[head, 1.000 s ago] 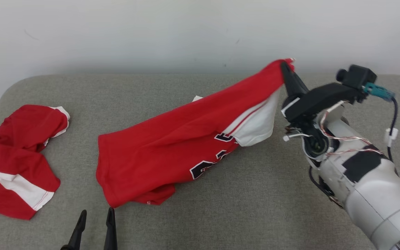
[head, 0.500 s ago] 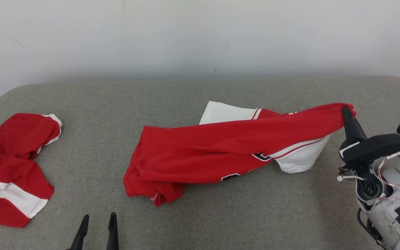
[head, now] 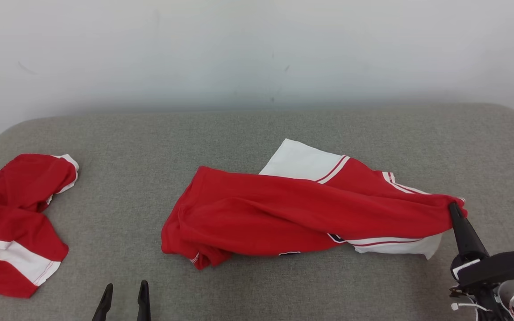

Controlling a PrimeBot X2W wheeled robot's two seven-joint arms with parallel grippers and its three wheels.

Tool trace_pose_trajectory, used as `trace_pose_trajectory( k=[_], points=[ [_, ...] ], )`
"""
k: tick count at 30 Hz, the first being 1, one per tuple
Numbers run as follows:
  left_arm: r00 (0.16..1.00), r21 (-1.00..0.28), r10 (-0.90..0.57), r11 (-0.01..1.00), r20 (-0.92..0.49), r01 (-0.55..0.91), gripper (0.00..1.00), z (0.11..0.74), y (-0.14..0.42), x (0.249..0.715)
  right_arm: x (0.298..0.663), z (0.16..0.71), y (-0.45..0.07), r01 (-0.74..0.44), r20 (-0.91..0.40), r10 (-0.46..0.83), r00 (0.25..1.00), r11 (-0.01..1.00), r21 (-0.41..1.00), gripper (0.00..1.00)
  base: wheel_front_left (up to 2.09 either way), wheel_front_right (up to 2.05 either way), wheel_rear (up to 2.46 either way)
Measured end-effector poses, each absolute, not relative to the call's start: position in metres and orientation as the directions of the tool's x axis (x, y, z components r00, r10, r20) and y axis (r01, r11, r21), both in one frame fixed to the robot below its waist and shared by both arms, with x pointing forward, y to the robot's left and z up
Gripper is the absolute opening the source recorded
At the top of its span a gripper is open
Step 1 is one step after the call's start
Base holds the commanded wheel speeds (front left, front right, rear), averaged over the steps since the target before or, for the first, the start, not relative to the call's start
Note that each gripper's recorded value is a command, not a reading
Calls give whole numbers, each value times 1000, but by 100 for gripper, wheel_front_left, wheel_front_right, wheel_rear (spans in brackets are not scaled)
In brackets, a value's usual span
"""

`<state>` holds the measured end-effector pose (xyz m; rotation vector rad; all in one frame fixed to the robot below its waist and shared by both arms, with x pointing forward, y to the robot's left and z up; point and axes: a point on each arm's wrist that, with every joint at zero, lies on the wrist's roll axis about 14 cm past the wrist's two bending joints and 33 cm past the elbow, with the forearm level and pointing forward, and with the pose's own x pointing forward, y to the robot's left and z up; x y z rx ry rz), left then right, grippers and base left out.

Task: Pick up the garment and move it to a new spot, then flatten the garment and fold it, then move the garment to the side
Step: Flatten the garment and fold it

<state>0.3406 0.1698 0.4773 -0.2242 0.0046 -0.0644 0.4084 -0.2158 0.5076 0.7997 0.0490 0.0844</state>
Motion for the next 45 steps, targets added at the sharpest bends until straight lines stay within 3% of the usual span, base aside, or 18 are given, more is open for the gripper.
trace_pose_trajectory(
  k=[6,19,29,30,31,40,45],
  points=[
    [997,-225,-73,972,-8,69,100,474,167,343,421,498,-223,1,-57,56,997,710,704,0,0,0,0],
    [999,-220,-42,975,-22,36,100,470,176,349,511,498,-206,100,-139,-17,990,787,609,0,0,0,0],
    [999,-213,0,977,-38,-8,100,466,189,353,541,482,-203,175,-192,-76,979,798,577,0,0,0,0],
    [999,-212,3,977,-42,-12,100,465,190,352,542,479,-203,186,-202,-82,976,793,580,11,0,0,0],
    [999,-212,6,977,-45,-16,100,464,191,352,542,476,-202,196,-216,-83,973,790,581,100,0,0,0],
    [999,-210,20,977,-34,-27,100,467,196,351,542,486,-199,140,-186,-56,981,866,479,100,0,0,0],
    [1000,-212,17,977,-19,-21,100,471,195,349,523,490,-206,90,-157,-32,987,924,373,100,0,0,0]
  ],
)
